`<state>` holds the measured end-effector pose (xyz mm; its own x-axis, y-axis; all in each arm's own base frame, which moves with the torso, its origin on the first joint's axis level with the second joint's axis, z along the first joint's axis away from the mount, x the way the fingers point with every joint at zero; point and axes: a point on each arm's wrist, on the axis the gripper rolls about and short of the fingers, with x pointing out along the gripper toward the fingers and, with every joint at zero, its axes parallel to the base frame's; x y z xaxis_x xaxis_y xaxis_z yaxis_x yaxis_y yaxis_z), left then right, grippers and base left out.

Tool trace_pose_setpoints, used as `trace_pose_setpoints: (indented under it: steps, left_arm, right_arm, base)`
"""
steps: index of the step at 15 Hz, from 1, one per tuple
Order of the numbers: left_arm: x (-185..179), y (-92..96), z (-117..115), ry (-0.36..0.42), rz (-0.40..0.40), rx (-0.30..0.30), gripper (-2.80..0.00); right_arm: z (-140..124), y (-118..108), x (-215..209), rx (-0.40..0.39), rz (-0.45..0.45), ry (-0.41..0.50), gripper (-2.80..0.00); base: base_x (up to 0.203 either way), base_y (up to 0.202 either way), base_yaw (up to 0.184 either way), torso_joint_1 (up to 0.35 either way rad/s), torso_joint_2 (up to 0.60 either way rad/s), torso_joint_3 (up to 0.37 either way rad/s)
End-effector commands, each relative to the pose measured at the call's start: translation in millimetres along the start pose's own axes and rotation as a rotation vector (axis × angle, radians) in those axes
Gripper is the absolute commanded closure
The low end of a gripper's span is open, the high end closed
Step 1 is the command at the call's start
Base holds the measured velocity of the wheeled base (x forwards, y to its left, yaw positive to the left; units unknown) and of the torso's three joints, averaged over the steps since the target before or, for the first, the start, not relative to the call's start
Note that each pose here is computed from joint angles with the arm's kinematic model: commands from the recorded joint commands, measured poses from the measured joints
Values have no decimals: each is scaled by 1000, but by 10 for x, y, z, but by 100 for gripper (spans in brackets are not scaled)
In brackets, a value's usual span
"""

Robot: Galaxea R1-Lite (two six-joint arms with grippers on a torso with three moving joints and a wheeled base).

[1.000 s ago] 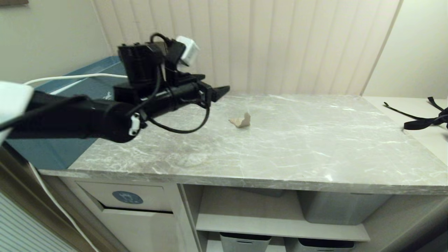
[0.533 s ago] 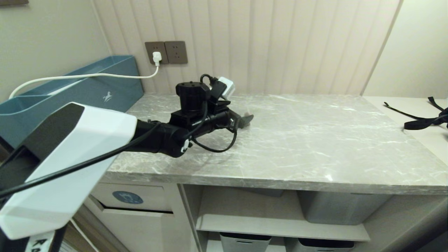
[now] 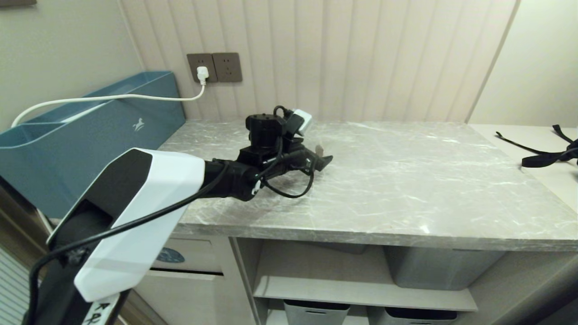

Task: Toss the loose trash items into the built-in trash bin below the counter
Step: Pick up the garbage

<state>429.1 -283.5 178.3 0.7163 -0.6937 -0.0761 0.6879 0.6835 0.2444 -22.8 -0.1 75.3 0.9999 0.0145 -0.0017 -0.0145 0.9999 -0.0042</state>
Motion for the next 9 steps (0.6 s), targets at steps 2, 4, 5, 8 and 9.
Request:
trace_pose_setpoints:
  steps: [2, 4, 5, 8, 9]
  left_arm:
    - [77, -38, -108, 8, -8, -2, -280]
    - [92, -40, -127, -3, -7, -1, 0]
    - [92, -39, -120, -10, -6, -1, 0]
    - [95, -40, -126, -11, -10, -20, 0]
    - [98, -54, -114, -20, -19, -26, 0]
  right_arm:
    - [-1, 0, -1, 0, 0, -1, 0]
    - [0, 0, -1, 0, 1, -2, 0]
    - [0, 0, -1, 0, 1, -2, 0]
    - [0, 0, -1, 0, 1, -2, 0]
    - [0, 0, -1, 0, 1, -2, 0]
  base:
    - [0, 0, 0, 0, 0, 0]
    - [0, 0, 0, 0, 0, 0]
    - [0, 0, 0, 0, 0, 0]
    - [0, 0, 0, 0, 0, 0]
    - [0, 0, 0, 0, 0, 0]
